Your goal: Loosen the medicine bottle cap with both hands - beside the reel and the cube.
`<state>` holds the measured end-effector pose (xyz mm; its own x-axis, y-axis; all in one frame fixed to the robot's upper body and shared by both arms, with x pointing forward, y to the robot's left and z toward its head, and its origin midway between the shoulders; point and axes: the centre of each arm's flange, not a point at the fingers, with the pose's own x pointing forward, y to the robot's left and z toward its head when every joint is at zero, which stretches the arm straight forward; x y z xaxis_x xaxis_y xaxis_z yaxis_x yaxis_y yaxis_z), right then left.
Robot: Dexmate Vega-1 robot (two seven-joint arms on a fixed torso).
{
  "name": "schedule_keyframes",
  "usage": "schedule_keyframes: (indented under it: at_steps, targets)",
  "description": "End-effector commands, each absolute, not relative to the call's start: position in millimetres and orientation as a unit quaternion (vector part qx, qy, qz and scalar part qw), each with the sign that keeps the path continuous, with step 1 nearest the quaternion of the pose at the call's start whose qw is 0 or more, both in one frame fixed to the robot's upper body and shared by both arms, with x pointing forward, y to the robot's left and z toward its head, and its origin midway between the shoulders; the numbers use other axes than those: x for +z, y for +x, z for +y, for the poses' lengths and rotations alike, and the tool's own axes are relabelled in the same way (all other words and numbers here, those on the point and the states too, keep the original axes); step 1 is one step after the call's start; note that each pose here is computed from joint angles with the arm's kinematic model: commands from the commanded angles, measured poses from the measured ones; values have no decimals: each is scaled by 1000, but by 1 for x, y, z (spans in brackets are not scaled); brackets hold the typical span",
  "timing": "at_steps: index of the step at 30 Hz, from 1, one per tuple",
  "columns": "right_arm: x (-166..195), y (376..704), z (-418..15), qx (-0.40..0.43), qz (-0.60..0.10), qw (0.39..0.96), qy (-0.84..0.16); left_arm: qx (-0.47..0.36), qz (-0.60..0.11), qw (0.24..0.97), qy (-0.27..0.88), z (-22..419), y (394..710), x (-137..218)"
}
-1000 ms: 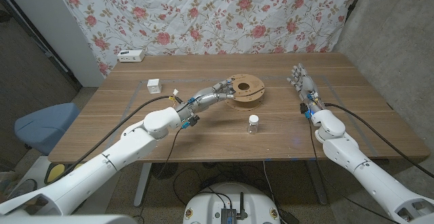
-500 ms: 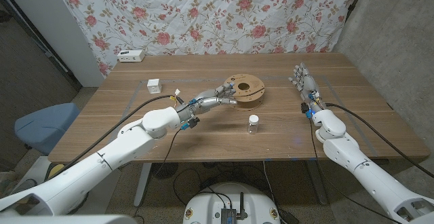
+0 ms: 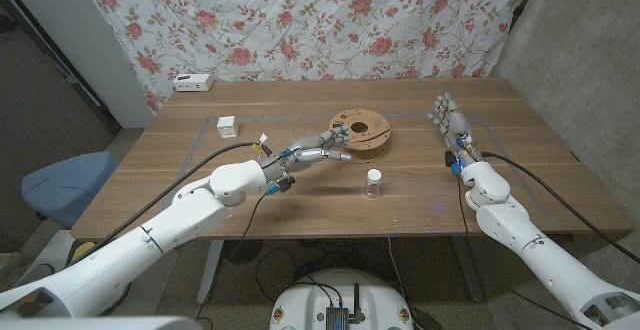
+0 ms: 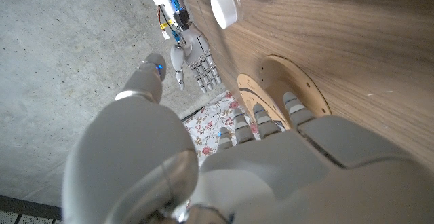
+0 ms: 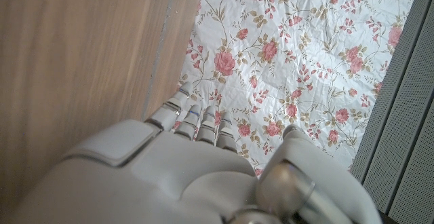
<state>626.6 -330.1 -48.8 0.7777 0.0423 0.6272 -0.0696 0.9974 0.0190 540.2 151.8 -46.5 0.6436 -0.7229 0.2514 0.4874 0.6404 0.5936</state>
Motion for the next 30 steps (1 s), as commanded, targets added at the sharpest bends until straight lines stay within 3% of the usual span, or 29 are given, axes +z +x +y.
schedule_keyframes:
  at_steps: [1,30]
  targets:
    - [-49,625,-332,24,-335,942,21,-349,-239,873,243,149,541,-54]
    - [-60,616,-341,20,-335,942,19,-300,-284,870,268,131,539,-83]
